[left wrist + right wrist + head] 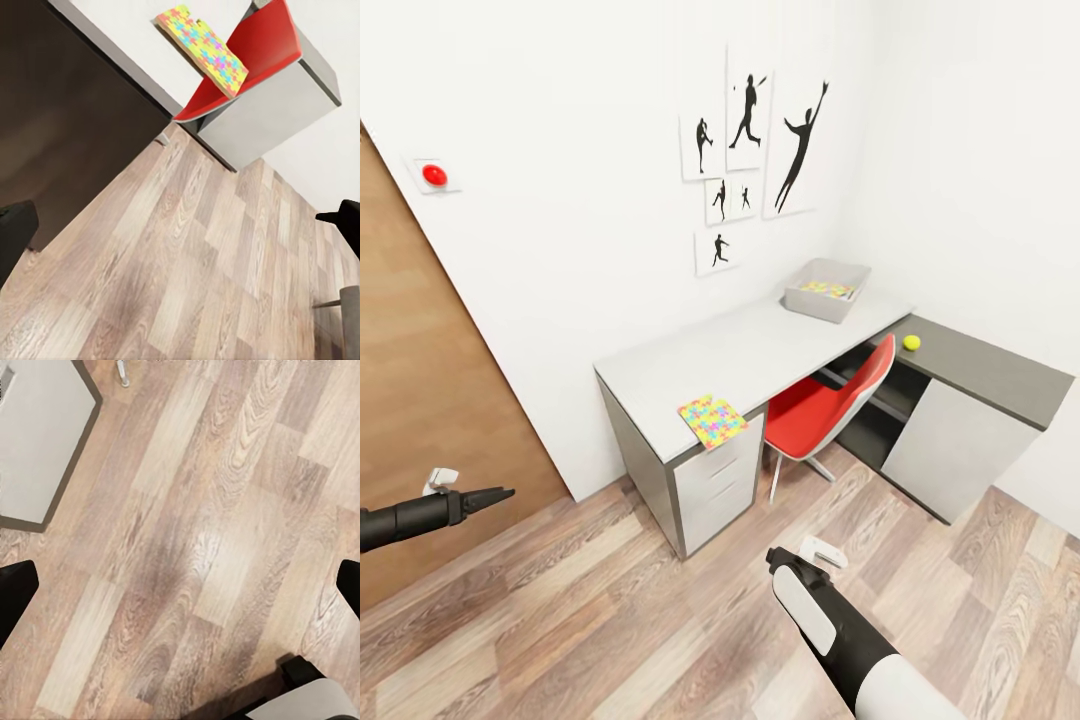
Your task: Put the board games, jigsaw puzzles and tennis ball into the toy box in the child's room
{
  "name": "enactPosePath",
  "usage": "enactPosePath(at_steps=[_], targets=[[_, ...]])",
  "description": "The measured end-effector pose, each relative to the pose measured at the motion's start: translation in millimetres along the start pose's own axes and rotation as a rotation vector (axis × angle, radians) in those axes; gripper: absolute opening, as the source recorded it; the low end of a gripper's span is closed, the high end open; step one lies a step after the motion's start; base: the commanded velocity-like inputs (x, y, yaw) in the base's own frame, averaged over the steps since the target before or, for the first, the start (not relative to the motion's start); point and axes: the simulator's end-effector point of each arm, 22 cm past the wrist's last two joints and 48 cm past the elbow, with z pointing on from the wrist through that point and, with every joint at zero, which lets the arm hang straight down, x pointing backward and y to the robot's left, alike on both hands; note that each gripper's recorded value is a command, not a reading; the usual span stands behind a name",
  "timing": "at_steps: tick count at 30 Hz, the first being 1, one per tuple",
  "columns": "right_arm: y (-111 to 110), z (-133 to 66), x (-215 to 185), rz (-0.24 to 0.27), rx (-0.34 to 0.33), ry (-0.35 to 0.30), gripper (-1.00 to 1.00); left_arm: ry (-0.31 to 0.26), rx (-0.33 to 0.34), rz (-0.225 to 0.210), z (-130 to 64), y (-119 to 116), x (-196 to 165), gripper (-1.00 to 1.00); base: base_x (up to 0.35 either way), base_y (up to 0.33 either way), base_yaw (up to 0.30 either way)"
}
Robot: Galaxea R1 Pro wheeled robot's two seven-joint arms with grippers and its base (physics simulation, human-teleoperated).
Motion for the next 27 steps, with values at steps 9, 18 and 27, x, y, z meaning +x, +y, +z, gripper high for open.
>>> enactPosePath(at_steps=[9, 18, 27], targets=[[0, -1.6, -3, 0.001, -0.001, -0.005, 1.00, -0.004, 0.001, 0.004, -1.1, -2, -2, 1.00, 0.000, -0.153, 0.000], [10, -1.3, -9, -0.018, -0.052, -0.026, 1.00, -0.004, 0.001, 0.004, -1.1, -2, -2, 1.00, 0.000, -0.145, 0.000], [14, -2.0, -11, -0.029, -0.063, -0.036, 1.00, -0.004, 0.001, 0.004, -1.2, -2, -2, 1.00, 0.000, -0.008, 0.000]])
